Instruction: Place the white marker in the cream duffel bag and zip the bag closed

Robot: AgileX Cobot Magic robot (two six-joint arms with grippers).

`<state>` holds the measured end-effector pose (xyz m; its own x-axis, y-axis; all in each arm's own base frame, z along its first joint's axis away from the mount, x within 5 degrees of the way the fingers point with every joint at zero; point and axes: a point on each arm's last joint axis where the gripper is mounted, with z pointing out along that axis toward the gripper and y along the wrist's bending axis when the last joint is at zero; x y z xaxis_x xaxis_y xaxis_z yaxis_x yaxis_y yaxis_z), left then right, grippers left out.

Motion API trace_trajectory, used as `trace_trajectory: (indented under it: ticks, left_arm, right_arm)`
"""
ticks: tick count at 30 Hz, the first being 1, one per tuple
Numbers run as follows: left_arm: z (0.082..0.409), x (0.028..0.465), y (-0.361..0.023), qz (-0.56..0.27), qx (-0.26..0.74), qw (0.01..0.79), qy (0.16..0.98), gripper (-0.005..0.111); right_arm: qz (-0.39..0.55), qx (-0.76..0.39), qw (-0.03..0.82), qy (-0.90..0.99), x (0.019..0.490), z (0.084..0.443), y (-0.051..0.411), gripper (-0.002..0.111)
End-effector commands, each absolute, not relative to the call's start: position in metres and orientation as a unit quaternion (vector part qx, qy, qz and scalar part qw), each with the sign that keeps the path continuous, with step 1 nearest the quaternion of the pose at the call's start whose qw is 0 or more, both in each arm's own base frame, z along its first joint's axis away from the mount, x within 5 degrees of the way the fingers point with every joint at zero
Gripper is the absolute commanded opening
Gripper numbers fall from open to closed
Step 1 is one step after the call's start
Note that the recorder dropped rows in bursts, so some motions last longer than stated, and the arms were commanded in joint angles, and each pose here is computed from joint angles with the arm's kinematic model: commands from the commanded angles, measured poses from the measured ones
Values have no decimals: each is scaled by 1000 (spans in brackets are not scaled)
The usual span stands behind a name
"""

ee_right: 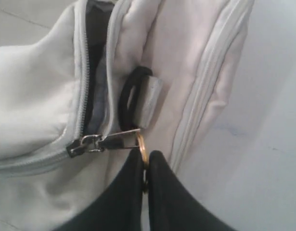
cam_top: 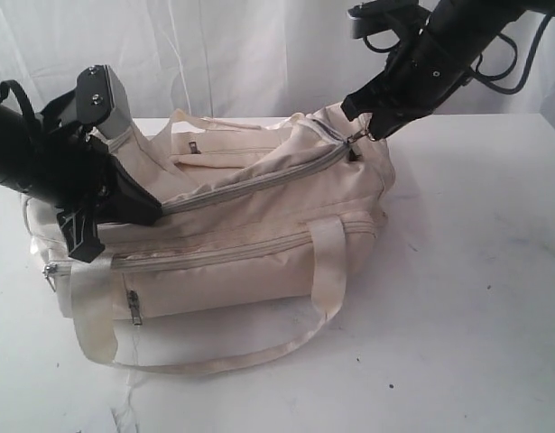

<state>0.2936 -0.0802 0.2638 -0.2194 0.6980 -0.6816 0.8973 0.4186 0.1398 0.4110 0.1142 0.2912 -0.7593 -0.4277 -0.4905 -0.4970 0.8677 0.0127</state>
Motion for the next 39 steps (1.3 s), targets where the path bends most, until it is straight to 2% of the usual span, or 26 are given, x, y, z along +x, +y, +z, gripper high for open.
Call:
trace_trajectory:
  ticks: [1, 7, 15, 18, 23, 25, 33, 39]
  left_arm:
    - [264, 288, -79, -151, 528, 333, 766, 0]
    - [264, 287, -79, -154, 529, 331, 766, 0]
    - [265, 287, -80, -160, 522, 337, 767, 0]
    - [267, 291, -80, -153, 509, 352, 771, 12]
    - [270, 290, -83, -158, 502, 363, 769, 52]
    - [276, 292, -90, -177, 490, 379, 765, 64]
    - [280, 306, -145, -151, 566, 412, 698, 66]
    - [268, 331, -175, -170, 536, 428, 707, 66]
  right_arm:
    - [39, -236, 318, 917, 425, 299, 104, 0]
    - [65, -214, 376, 899, 441, 294, 111, 0]
    - [78, -217, 329, 916, 441, 275, 113, 0]
    - [80, -221, 310, 921, 437, 274, 113, 0]
    - [83, -225, 289, 927, 434, 272, 113, 0]
    - [86, -224, 285, 928, 433, 272, 113, 0]
    - [110, -217, 268, 932, 429, 271, 116, 0]
    - [117, -219, 251, 936, 426, 271, 116, 0]
